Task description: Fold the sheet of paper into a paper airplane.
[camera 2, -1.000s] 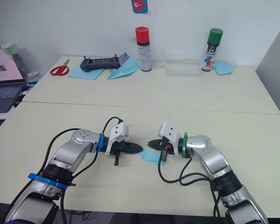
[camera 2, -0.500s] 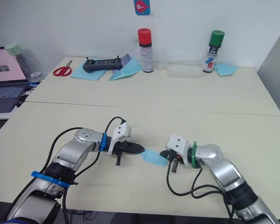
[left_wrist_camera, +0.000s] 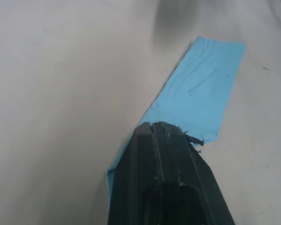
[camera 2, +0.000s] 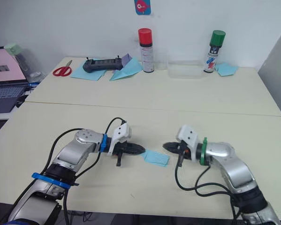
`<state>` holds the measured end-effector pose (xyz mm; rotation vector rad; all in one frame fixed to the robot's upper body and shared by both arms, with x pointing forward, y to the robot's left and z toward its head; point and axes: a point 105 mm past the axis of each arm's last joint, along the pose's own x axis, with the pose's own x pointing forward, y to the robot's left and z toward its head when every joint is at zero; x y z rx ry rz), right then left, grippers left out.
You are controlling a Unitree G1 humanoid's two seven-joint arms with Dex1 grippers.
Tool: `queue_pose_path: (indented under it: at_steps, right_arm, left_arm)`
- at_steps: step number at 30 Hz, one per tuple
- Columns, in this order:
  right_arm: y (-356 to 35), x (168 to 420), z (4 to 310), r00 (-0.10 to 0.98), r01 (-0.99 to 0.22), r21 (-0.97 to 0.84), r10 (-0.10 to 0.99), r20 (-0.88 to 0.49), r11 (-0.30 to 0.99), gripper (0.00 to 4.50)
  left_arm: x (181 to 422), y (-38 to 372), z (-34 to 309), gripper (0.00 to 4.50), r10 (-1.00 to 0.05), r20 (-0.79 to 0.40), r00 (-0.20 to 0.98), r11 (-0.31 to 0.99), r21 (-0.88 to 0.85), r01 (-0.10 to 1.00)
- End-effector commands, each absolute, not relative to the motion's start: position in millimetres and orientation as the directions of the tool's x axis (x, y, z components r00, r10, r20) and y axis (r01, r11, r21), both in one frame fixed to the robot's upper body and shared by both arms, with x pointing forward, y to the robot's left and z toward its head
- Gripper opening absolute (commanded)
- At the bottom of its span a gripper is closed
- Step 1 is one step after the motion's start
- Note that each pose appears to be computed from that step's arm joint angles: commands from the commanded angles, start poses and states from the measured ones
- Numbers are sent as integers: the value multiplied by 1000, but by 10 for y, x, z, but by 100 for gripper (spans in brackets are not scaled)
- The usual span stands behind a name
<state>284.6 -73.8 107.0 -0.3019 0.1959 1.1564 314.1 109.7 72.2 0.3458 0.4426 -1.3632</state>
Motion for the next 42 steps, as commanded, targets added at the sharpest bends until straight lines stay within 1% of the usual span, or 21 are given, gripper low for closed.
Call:
queue_pose_path:
  at_steps: [1,2,6,9,12,14,17,20,22,25,28,32,35,37,39,40,41,42]
  right_arm:
    - [-642,2784,676,347,-936,-111,832,-433,333,3]
    - [-636,2775,587,338,-940,-122,821,-460,318,3]
    - [-666,2788,465,346,-938,-154,798,-494,311,3]
    - [-704,2796,439,357,-934,-163,789,-500,319,3]
    - [-723,2795,446,363,-931,-160,790,-494,327,3]
    - [-731,2791,447,363,-931,-159,790,-494,329,3]
    - [-741,2783,449,362,-931,-157,789,-496,329,3]
    - [-757,2782,454,365,-930,-158,787,-498,331,3]
    - [-762,2778,456,365,-930,-157,786,-499,332,3]
    - [-764,2761,452,361,-932,-153,786,-502,329,3]
    - [-756,2748,447,356,-933,-150,788,-502,326,3]
    - [-749,2740,440,351,-935,-148,790,-503,322,3]
    - [-739,2739,442,341,-939,-144,797,-499,311,3]
    - [-699,2795,555,365,-931,-154,822,-437,331,3]
    - [-656,2856,802,394,-919,-146,860,-326,366,3]
    - [-675,2862,921,393,-918,-174,870,-297,355,3]
    - [-722,2856,1074,393,-913,-223,881,-265,340,3]
    - [-766,2818,1199,381,-914,-245,892,-241,324,39]
  left_arm:
    - [3120,1195,522,0,-805,-575,150,216,-49,975]
    - [3126,1191,535,0,-806,-573,152,216,-46,975]
    - [3122,1151,661,0,-827,-540,156,203,-28,979]
    - [3173,955,957,0,-888,-421,187,218,-27,975]
    - [3129,799,1036,0,-911,-374,172,202,-44,978]
    - [3098,755,968,0,-907,-389,163,196,-46,980]
    - [3063,793,803,0,-883,-442,160,202,-51,978]
    - [3043,995,567,0,-811,-557,179,210,8,978]
    - [3035,1141,465,0,-769,-608,198,222,36,974]
    - [3140,1380,413,0,-713,-637,292,319,76,945]
    - [3196,1589,387,0,-673,-651,351,392,88,916]
    - [3211,1677,402,0,-665,-646,375,416,97,904]
    - [3128,1829,518,0,-682,-616,395,444,81,892]
    - [3156,1826,699,0,-714,-544,440,447,130,885]
    - [3233,1763,966,0,-750,-432,500,478,168,862]
    - [3263,1741,1110,0,-762,-382,522,487,194,852]
    - [3234,1739,1268,0,-780,-346,521,468,230,853]
    - [3182,1762,1360,53,-788,-342,512,442,266,857]
